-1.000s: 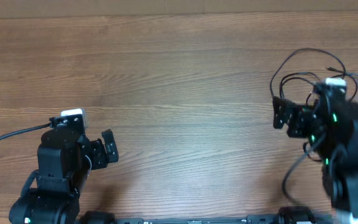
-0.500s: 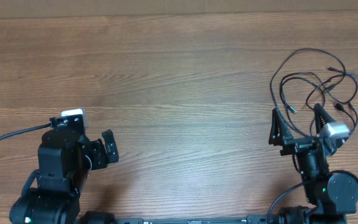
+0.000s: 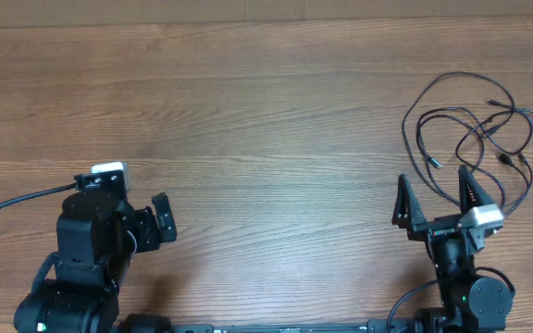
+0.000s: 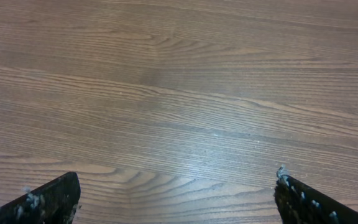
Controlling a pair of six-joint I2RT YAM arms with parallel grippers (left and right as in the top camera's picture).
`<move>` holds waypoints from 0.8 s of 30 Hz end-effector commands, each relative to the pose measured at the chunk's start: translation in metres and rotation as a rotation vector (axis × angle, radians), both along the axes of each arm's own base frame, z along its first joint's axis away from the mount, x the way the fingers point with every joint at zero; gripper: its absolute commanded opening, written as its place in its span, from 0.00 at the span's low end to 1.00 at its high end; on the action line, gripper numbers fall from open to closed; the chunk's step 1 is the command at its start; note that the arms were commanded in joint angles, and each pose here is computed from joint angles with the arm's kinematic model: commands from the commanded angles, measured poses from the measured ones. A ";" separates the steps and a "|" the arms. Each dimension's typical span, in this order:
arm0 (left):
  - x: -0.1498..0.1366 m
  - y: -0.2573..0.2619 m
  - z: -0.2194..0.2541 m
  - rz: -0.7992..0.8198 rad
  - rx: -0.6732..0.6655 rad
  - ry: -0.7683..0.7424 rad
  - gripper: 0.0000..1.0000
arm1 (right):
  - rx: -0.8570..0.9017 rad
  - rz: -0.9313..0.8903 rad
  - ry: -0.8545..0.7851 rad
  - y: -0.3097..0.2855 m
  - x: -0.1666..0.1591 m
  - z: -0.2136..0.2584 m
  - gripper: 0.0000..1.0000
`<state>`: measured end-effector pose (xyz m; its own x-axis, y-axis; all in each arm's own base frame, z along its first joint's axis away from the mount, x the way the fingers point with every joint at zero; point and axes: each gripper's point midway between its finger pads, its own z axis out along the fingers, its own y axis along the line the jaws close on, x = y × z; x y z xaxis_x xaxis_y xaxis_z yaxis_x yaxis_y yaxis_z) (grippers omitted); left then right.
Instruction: Untangle cables
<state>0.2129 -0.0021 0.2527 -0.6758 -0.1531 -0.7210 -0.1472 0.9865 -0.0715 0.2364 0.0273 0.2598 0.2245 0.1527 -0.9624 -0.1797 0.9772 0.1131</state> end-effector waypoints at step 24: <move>0.000 0.004 -0.001 0.017 0.008 0.000 1.00 | -0.009 0.033 0.269 0.010 0.007 -0.089 1.00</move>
<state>0.2129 -0.0021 0.2527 -0.6758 -0.1531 -0.7210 -0.1472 0.9865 -0.0715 0.2432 0.0374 0.1735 -0.0465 0.1439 -0.9885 -0.1818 0.9718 0.1500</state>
